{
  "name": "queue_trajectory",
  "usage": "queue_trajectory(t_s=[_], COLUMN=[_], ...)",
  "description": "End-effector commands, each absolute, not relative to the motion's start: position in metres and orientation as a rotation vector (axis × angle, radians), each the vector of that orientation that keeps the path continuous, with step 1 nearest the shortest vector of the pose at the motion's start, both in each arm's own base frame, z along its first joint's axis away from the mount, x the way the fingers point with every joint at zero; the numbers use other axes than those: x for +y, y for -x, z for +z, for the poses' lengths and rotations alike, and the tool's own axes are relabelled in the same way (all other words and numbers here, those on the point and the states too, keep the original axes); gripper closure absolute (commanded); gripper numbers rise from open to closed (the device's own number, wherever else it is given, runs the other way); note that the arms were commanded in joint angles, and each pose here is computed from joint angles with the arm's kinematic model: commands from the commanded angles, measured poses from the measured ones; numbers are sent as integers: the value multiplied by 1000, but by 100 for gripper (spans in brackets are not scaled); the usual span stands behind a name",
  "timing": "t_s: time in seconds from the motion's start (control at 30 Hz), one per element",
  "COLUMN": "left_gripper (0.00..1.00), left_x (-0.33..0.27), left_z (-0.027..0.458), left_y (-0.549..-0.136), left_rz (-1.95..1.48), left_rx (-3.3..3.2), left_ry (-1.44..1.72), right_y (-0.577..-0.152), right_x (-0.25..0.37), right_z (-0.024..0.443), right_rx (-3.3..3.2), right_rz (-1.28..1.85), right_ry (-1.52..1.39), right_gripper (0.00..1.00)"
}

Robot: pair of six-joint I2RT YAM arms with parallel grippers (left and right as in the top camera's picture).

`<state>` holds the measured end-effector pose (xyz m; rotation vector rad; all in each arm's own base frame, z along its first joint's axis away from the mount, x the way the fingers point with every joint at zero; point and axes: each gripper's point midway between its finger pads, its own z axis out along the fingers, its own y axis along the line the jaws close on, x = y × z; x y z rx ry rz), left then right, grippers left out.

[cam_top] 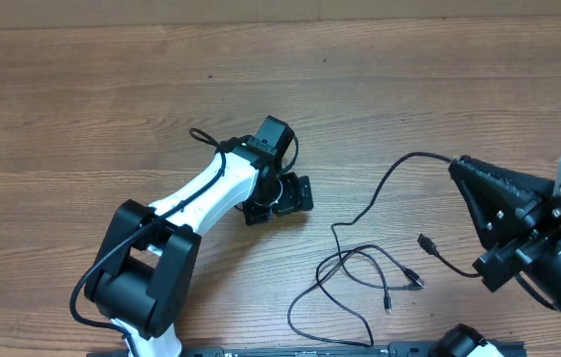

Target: Untangle cables

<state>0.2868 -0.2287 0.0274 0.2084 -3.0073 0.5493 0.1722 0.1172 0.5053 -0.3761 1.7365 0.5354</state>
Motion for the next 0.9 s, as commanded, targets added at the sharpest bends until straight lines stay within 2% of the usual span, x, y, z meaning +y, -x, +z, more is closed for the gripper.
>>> queue_trajectory(t_s=[0.0,0.17,0.33,0.47,0.6,0.87], left_gripper=[8,7,4,5,0,0], left_x=[-242,-261,-261,-256,-258,-282], left_z=[62,107,130,126,111,85], left_y=[-290,-268,-216,-187,-182,-172], left_rz=[712,980,1026,930,864,775], left_rx=[-3046,-2941,-2668,-2564,-2631,-2692], left_ry=[-26,166,40,-24,73,-49], right_y=[-180,-194,-199,-199,-198,-196], right_x=[103,82,80,80,79,77], right_z=[503,490,480,480,477,467], right_rx=[1749,1808,1850,1851,1864,1901], right_rz=[443,296,249,248,241,221], right_ry=[315,212,209,210,215,231], right_gripper=[96,96,96,96,96,96])
